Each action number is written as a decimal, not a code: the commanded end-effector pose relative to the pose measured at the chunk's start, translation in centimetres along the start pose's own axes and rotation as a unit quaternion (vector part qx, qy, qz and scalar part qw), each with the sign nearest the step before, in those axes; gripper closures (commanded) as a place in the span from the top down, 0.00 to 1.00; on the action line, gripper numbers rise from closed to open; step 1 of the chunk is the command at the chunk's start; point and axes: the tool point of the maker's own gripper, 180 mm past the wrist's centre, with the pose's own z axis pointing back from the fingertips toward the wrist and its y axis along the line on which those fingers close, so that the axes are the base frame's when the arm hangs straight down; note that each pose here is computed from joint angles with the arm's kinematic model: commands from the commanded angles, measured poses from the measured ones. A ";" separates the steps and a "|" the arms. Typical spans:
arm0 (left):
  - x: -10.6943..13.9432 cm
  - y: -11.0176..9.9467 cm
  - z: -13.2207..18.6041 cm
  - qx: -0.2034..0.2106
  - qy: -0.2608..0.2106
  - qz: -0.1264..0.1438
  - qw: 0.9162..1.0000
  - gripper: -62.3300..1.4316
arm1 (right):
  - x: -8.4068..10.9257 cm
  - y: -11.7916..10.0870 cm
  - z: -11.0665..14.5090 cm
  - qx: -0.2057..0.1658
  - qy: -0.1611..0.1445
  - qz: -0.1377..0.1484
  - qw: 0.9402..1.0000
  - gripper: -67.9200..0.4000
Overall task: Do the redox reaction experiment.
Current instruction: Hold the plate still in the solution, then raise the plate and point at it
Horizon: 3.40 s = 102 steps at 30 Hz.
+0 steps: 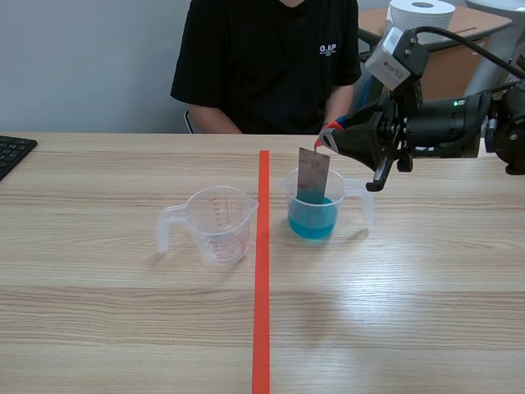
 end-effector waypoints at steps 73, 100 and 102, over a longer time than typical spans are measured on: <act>22.7 -2.7 -3.4 -0.252 -0.212 -0.230 0.916 0.09 | 12.0 -1.2 7.6 -0.003 -0.081 0.069 0.994 0.02; 32.5 -19.7 -10.5 -0.315 -0.298 -0.333 0.837 0.09 | 11.9 -1.2 7.5 -0.003 -0.077 0.069 0.995 0.02; 32.8 -20.5 -11.2 -0.318 -0.296 -0.331 0.838 0.09 | 11.9 -1.2 7.5 -0.003 -0.077 0.069 0.995 0.02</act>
